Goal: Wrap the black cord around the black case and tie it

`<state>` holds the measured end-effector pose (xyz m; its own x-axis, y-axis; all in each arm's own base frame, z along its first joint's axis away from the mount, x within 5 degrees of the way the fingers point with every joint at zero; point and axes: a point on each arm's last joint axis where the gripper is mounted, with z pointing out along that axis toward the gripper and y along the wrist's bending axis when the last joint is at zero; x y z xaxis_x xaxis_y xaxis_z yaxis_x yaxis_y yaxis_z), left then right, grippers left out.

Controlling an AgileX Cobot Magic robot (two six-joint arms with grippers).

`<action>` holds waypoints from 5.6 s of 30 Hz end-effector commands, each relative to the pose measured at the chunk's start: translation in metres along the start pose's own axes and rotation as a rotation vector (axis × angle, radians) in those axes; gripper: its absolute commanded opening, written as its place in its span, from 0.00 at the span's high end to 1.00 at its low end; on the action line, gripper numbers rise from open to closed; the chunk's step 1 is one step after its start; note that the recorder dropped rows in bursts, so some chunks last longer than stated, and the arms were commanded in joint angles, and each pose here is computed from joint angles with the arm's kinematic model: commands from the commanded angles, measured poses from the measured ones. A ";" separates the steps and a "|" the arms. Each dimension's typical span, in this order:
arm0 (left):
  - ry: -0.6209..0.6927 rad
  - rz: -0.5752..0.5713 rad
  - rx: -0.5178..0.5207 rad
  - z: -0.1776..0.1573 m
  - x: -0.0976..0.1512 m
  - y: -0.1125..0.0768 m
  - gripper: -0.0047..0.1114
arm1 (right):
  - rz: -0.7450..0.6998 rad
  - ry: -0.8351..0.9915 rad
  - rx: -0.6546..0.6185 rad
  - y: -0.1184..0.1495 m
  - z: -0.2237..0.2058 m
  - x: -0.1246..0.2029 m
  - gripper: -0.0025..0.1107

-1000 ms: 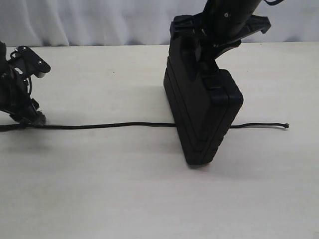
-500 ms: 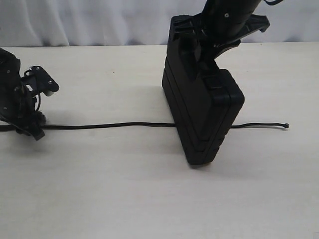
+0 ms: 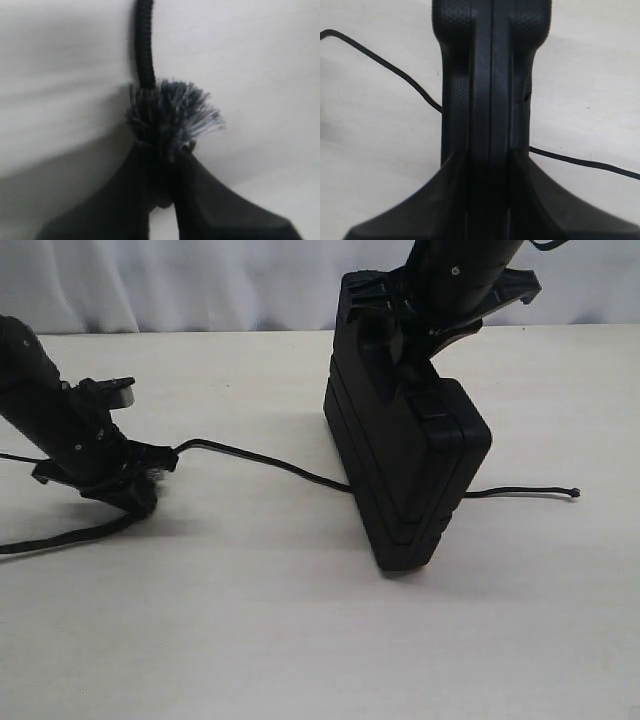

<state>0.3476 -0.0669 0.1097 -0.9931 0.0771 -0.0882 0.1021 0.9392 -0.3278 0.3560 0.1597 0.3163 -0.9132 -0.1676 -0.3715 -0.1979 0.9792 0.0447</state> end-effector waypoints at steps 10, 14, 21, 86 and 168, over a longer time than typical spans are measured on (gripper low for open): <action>-0.019 0.038 0.535 -0.009 -0.001 -0.056 0.48 | -0.011 0.004 -0.007 0.000 -0.006 0.002 0.94; -0.046 0.122 0.541 -0.011 -0.003 -0.057 0.48 | -0.011 0.008 -0.006 0.000 -0.006 0.002 0.94; 0.046 0.518 0.353 -0.006 0.007 -0.040 0.48 | -0.011 0.011 -0.005 0.000 -0.006 0.002 0.94; -0.485 1.060 0.056 -0.064 -0.002 -0.089 0.96 | -0.035 0.041 -0.001 0.000 -0.006 0.005 0.94; -0.802 1.237 0.180 -0.063 0.021 -0.244 0.96 | -0.021 0.048 -0.046 0.004 -0.007 0.006 0.94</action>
<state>0.2991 -0.2673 0.2414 0.0019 0.5665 -0.8241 0.9020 0.3548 0.2460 0.3522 0.1614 0.3172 -0.9185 -0.1904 -0.3465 -0.2257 0.9721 0.0641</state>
